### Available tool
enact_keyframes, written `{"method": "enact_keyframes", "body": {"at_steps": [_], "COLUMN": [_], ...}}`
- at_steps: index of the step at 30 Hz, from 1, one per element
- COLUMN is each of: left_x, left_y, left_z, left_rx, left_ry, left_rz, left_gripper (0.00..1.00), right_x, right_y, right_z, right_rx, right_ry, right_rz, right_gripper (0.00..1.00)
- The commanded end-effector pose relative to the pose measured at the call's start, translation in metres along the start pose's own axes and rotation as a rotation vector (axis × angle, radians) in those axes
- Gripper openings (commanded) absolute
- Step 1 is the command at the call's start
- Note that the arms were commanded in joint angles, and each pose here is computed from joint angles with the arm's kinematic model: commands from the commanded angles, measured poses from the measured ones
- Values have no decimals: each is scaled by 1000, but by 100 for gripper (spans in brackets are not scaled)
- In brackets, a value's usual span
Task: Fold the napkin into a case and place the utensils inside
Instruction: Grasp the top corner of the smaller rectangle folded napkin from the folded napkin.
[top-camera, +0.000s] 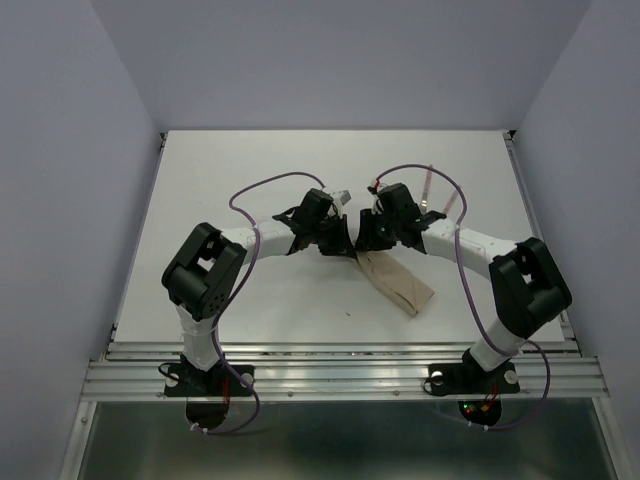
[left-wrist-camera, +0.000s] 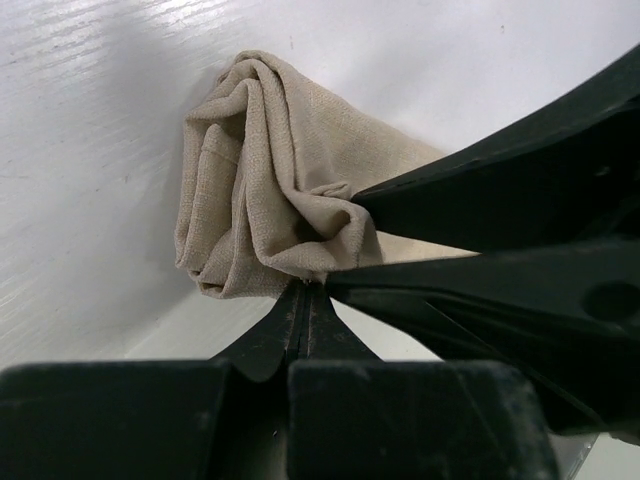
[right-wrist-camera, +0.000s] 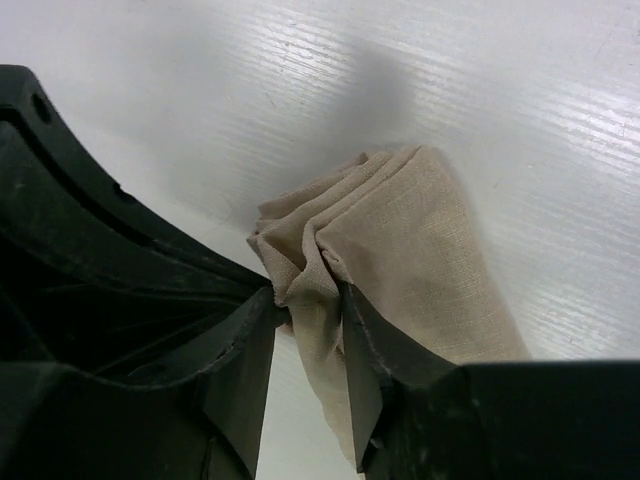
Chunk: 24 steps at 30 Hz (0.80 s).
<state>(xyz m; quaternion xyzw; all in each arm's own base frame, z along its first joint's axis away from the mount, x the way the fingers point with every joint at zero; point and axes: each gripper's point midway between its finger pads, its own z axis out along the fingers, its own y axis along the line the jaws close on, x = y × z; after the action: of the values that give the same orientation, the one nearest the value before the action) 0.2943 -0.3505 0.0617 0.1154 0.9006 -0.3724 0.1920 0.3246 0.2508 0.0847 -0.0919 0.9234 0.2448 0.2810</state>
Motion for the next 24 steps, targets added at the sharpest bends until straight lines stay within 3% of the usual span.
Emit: {"method": "enact_keyframes", "body": {"at_steps": [1, 5, 6, 8, 24], "left_x": [-14, -13, -13, -12, -17], "left_y": [-15, -16, -16, -15, -16], "left_z": [-11, -11, -12, -12, -16], "left_rx": [51, 54, 54, 54, 74], "left_ry": [-46, -43, -45, -43, -49], "left_rz": [42, 43, 44, 45, 44], "left_gripper": [0, 0, 0, 0, 0], "right_x": [-10, -3, -4, -4, -22], "right_y": [5, -5, -11, -18, -62], "right_z": [5, 12, 12, 11, -17], "right_rx": [-28, 11, 43, 87, 373], "right_ry": [-13, 9, 3, -5, -79], "right_rz": [-14, -6, -5, 1, -20], "right_gripper": [36, 17, 7, 1, 1]}}
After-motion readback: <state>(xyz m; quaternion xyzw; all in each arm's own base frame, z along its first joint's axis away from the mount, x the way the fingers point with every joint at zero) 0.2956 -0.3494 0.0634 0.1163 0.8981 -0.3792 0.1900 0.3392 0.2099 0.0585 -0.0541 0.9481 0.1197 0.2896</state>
